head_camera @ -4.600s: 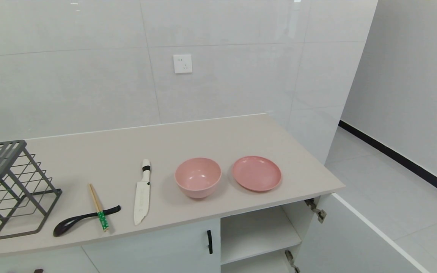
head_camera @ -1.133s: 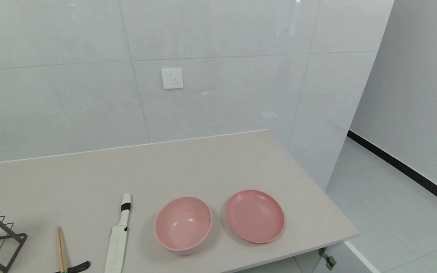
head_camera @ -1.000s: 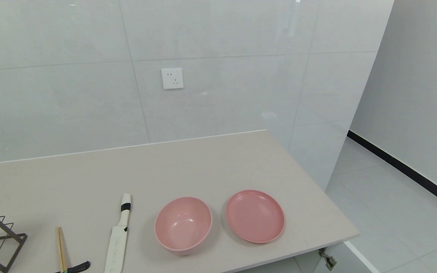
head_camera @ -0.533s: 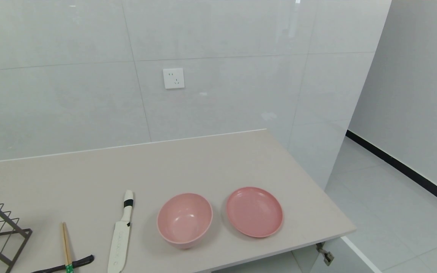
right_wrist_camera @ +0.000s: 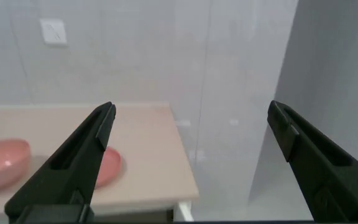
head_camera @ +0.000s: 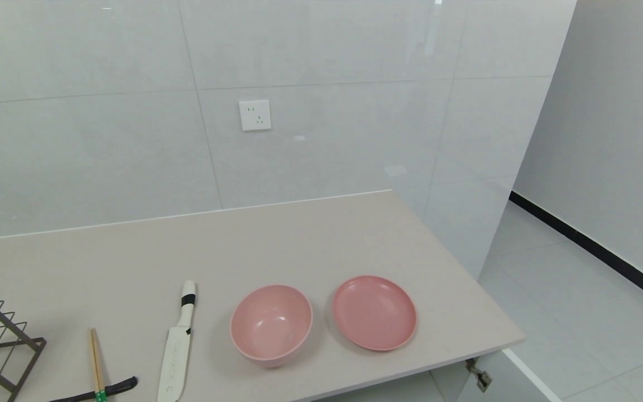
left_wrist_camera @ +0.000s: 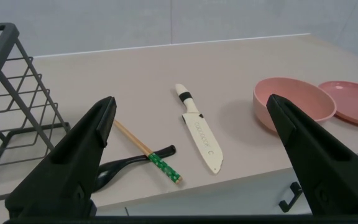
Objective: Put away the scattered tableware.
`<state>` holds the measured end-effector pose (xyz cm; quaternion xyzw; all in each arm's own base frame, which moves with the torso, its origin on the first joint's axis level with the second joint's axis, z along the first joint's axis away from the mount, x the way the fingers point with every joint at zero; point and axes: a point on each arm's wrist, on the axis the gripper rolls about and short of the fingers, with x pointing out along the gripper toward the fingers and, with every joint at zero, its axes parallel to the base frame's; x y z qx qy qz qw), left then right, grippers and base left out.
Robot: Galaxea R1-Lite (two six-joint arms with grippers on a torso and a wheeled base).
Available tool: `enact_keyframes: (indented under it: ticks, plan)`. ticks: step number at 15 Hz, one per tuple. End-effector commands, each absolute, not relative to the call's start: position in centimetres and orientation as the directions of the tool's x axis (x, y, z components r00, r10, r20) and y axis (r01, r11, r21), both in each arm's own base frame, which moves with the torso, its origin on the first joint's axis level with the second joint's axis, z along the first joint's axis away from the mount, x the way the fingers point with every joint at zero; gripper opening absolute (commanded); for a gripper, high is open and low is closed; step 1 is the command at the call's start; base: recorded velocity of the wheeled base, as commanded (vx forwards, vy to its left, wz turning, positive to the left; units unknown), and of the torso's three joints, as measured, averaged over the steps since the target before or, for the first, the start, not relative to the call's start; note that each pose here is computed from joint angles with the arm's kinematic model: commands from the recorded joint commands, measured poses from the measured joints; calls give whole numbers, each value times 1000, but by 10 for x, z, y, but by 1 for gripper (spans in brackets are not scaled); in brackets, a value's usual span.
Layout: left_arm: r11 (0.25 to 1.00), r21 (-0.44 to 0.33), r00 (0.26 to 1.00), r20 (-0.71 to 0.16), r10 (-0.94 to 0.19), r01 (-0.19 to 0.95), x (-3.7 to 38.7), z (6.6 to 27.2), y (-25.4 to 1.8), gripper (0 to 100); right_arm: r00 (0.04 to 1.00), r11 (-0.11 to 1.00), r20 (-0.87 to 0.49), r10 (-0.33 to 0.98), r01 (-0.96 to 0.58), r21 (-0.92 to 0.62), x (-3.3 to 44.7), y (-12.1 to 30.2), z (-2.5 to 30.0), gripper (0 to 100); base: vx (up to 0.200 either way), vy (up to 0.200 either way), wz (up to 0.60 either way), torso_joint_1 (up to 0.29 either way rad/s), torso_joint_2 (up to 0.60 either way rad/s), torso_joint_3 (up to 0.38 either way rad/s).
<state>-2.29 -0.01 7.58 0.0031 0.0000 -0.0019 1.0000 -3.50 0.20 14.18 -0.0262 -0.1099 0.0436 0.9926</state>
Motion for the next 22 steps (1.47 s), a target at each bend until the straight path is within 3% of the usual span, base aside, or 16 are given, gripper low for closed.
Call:
enact_keyframes:
  ticks: [1, 2, 4, 5, 6, 8, 12, 16, 22]
  plan:
    - [1000, 5, 1000, -2, -5, 5, -23, 76, 0, 100, 940, 953, 197, 278, -245, -177, 12, 6, 261, 100, 0, 0, 0, 0, 0, 0]
    - [1000, 3, 1000, -2, -3, 3, -23, 76, 0, 100, 924, 912, -93, 371, -382, -152, 50, 9, 237, 100, 0, 0, 0, 0, 0, 0]
    - [1000, 2, 1000, -2, -3, 3, -23, 76, 0, 100, 814, 858, -358, 456, -510, -67, 93, 17, 213, 100, 0, 0, 0, 0, 0, 0]
    - [1000, 5, 1000, -2, -3, 3, -23, 76, 0, 100, 735, 819, -454, 503, -573, -21, 118, 29, 202, 100, 0, 0, 0, 0, 0, 0]
    - [1000, 5, 1000, -2, -3, 3, -23, 76, 0, 100, 735, 819, -454, 503, -573, -21, 118, 29, 202, 100, 0, 0, 0, 0, 0, 0]
    - [1000, 3, 1000, -2, -5, 5, -23, 76, 0, 100, 613, 788, -609, 504, -614, 34, 166, 52, 166, 100, 0, 0, 0, 0, 0, 0]
    - [1000, 6, 1000, -2, -5, 5, -23, 76, 0, 100, 542, 751, -662, 518, -658, 48, 199, 74, 124, 100, 0, 0, 0, 0, 0, 0]
    - [1000, 5, 1000, -3, -3, 3, -23, 76, 0, 100, 557, 755, -668, 493, -656, 10, 231, 94, 100, 100, 0, 0, 0, 0, 0, 0]
    - [1000, 8, 1000, -3, -5, 5, -23, 76, 0, 100, 592, 765, -633, 498, -644, -1, 249, 98, 92, 100, 0, 0, 0, 0, 0, 0]
